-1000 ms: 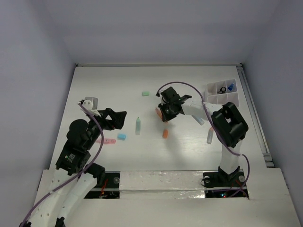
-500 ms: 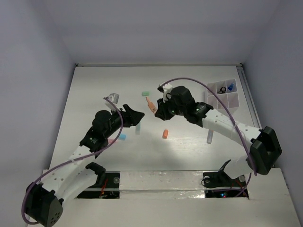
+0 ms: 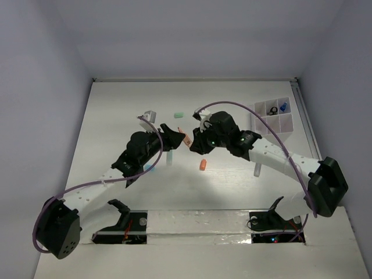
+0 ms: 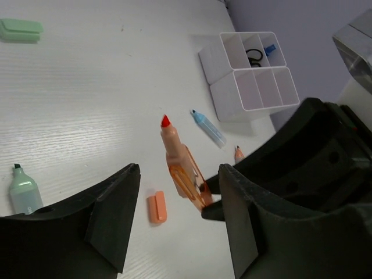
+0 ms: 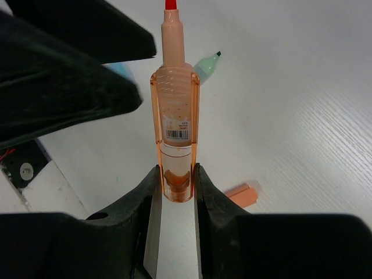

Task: Sort the stationery into containers
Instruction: Close the pen cap on the pen.

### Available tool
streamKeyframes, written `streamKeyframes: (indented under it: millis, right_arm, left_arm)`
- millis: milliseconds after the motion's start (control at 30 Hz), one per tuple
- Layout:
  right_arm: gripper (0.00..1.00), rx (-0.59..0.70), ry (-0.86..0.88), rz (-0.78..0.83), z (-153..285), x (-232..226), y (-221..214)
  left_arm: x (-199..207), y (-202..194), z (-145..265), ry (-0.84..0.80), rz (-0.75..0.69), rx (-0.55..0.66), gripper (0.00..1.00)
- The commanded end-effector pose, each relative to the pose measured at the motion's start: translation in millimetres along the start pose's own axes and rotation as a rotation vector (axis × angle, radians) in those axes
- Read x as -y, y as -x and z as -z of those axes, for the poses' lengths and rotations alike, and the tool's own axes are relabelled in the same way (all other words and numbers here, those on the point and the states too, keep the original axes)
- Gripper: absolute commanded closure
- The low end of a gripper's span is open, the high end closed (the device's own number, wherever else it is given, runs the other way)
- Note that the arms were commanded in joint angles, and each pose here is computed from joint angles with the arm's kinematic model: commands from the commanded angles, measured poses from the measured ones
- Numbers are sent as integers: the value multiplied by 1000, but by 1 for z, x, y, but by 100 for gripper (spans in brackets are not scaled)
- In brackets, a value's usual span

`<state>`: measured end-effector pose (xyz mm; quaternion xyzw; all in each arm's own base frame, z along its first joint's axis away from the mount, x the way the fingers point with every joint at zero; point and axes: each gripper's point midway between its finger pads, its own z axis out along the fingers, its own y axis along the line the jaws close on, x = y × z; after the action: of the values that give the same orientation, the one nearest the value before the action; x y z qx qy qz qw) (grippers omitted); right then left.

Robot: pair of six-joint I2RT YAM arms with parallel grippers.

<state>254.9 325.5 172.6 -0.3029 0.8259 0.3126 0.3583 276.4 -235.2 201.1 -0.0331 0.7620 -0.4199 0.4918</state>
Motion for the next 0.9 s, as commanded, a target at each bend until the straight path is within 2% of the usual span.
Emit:
streamKeyframes:
  millis: [0, 233, 367, 400, 467, 733, 867]
  right_arm:
    - [96, 70, 71, 29, 9, -22, 18]
    - [96, 47, 116, 43, 6, -37, 11]
    - [96, 32, 121, 44, 3, -39, 7]
    - [96, 31, 121, 43, 3, -39, 6]
    - [96, 19, 104, 38, 3, -36, 4]
    - [98, 8, -6, 26, 21, -21, 5]
    - [100, -5, 16, 31, 35, -28, 7]
  left_arm:
    - [21, 40, -8, -33, -36, 138, 50]
    - [16, 37, -22, -10, -69, 132, 58]
    - [17, 34, -24, -14, -85, 128, 75]
    - [15, 35, -24, 1, -89, 132, 85]
    - [10, 37, -24, 39, -111, 141, 99]
    - [-8, 40, -12, 157, -237, 148, 100]
    - [-24, 41, -4, 240, -288, 160, 100]
